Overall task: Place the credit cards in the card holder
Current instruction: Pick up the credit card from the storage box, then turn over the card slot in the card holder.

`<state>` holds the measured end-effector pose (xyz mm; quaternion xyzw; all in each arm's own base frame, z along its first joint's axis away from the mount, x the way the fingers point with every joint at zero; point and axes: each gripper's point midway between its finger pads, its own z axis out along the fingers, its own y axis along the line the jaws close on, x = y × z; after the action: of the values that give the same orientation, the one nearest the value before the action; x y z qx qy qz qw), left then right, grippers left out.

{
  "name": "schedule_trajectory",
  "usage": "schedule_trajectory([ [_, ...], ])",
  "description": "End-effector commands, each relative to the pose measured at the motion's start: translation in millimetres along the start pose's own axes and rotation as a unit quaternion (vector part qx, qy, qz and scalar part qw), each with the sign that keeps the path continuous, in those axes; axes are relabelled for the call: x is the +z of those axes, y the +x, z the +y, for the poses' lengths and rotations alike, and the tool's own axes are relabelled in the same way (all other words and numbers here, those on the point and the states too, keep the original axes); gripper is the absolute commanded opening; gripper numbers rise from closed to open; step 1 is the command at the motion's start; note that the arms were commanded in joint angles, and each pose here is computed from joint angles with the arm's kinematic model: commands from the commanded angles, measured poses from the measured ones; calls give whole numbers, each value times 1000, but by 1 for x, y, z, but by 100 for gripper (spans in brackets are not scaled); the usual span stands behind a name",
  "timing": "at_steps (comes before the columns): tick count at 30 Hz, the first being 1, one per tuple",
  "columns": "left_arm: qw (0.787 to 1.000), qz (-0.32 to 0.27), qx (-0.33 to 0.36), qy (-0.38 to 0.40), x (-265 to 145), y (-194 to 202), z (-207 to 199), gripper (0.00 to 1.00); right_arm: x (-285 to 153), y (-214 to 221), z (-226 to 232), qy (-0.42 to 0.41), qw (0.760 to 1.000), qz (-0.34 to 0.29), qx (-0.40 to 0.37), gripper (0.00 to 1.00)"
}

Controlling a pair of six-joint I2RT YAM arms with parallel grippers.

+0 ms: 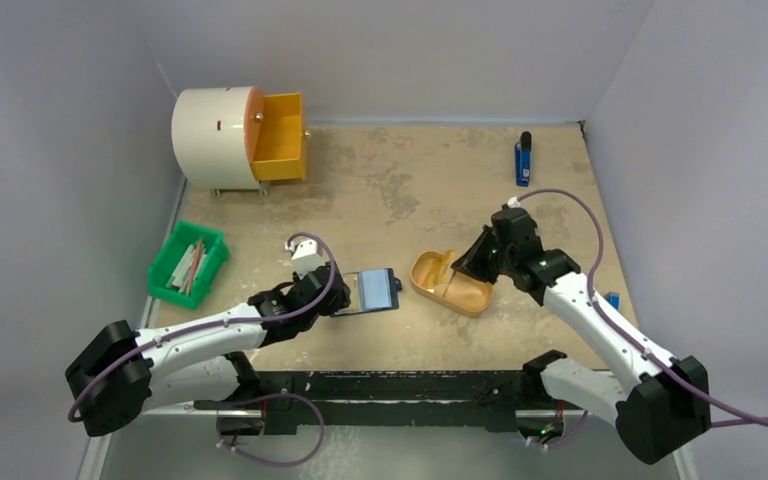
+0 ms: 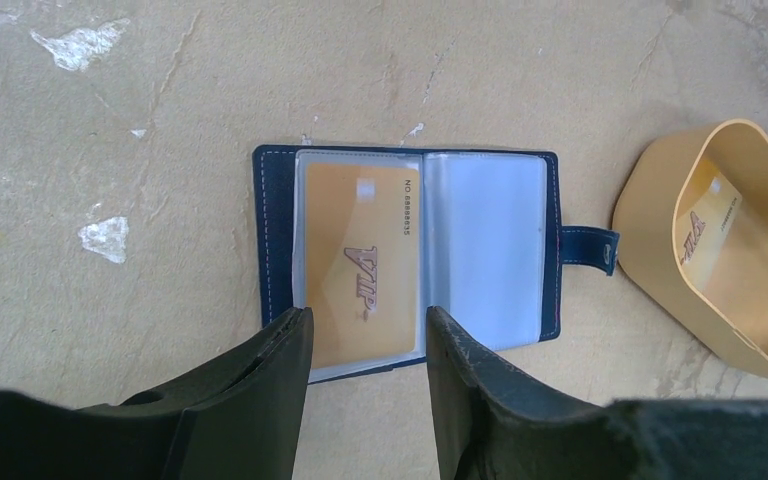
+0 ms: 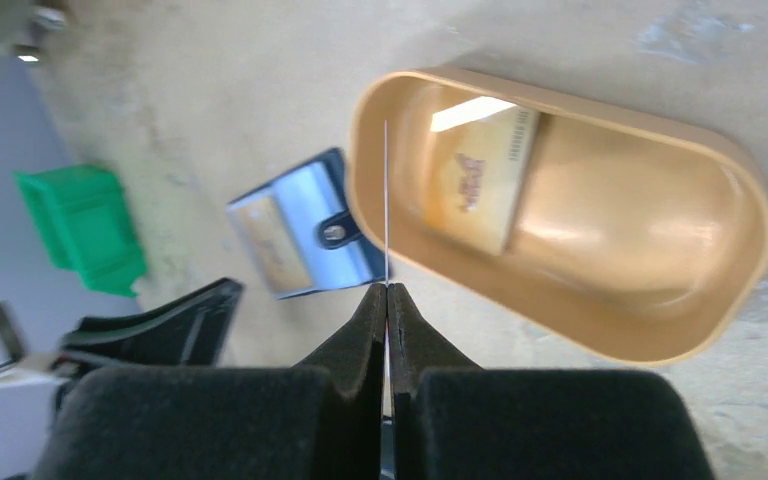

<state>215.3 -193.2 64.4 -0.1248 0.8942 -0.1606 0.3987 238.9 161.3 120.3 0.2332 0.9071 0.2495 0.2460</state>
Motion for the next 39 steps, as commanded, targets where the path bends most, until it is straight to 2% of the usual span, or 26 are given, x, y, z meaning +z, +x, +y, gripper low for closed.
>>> schedule_trajectory([
  [1,999,-32,-19,7,-6,-19,-7,45,-32,-13,41,-61,998,-5,24,0],
  [3,999,-36,-19,5,-8,-21,-6,44,-39,-13,53,-83,996,0,19,0],
  [6,999,-46,-22,6,-12,-28,-6,44,-48,-23,80,-138,989,-12,-53,0],
  [10,998,-58,-23,16,-18,-36,-8,45,-45,2,98,-170,969,45,-175,0],
  [14,997,-54,-19,49,-20,-37,-21,47,-28,43,100,-167,948,111,-248,0],
  [17,996,-36,-16,74,-17,-31,-36,49,-6,58,91,-155,946,137,-250,0],
  [23,997,-3,7,77,-1,-18,-55,55,1,47,85,-138,955,98,-242,0],
  [32,996,28,46,72,28,-7,-82,54,3,57,75,-138,952,114,-249,0],
  [39,995,53,71,33,50,12,-73,51,4,62,77,-154,950,122,-243,0],
])
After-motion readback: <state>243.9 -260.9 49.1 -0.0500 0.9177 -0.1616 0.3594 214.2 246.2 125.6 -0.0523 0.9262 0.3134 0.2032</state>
